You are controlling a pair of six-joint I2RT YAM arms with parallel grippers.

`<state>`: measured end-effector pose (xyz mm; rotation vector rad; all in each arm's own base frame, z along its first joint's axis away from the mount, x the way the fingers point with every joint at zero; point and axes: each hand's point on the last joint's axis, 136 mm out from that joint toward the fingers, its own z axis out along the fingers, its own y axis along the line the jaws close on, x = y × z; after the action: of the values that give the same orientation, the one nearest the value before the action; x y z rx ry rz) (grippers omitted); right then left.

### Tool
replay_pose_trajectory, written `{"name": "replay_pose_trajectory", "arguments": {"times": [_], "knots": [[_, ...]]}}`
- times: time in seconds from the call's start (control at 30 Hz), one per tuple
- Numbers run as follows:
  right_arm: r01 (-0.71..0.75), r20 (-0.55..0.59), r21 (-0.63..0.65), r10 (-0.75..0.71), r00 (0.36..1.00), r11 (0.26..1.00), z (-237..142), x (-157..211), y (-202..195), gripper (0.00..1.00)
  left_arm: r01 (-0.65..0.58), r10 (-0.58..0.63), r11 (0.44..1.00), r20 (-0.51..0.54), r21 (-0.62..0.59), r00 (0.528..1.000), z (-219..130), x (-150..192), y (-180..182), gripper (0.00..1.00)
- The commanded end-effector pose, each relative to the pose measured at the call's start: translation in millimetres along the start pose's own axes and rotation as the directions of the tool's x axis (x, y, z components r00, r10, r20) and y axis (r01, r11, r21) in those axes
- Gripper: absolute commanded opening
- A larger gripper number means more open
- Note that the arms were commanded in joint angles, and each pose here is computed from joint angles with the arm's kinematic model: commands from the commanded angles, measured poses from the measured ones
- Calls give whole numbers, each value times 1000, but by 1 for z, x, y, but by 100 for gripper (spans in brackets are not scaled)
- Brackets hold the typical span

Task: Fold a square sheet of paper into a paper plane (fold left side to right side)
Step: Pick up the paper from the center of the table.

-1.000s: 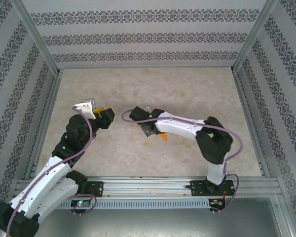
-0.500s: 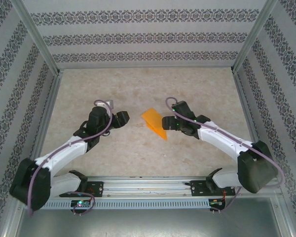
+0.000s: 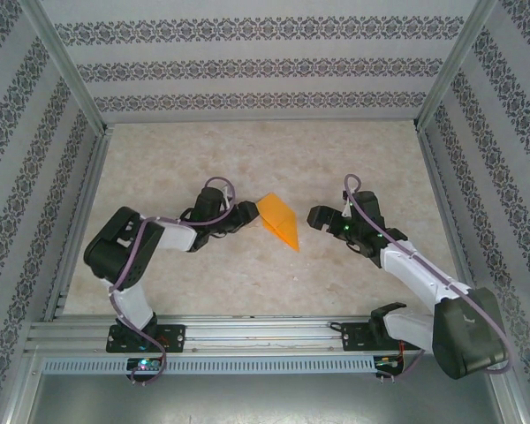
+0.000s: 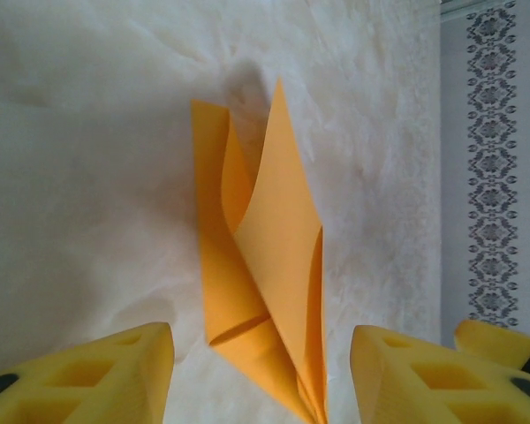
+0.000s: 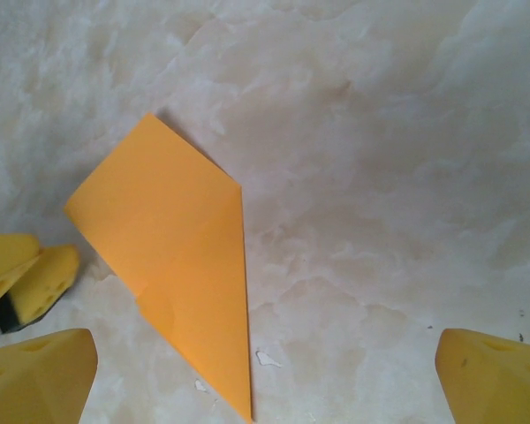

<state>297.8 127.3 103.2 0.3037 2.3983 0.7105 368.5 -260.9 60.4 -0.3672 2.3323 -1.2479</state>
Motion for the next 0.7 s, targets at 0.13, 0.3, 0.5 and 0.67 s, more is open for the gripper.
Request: {"name": "replay_pose_trajectory", "arguments": {"times": [0.13, 0.3, 0.5, 0.67], "knots": [[-26, 24, -40, 27, 999, 999, -7, -2, 0, 98, 21, -20, 995, -7, 96, 1000, 27, -12, -22, 45], [-31, 23, -49, 32, 999, 998, -9, -2, -2, 98, 23, -22, 998, -18, 51, 1000, 37, -12, -10, 38], [-42, 13, -136, 44, 999, 990, -12, -6, 8, 98, -17, 19, 998, -27, 67, 999, 37, -11, -13, 16], [-86, -2, -285, 89, 996, 955, -16, -13, 17, 98, -105, 111, 990, -67, 93, 992, 26, -3, -22, 2]]}}
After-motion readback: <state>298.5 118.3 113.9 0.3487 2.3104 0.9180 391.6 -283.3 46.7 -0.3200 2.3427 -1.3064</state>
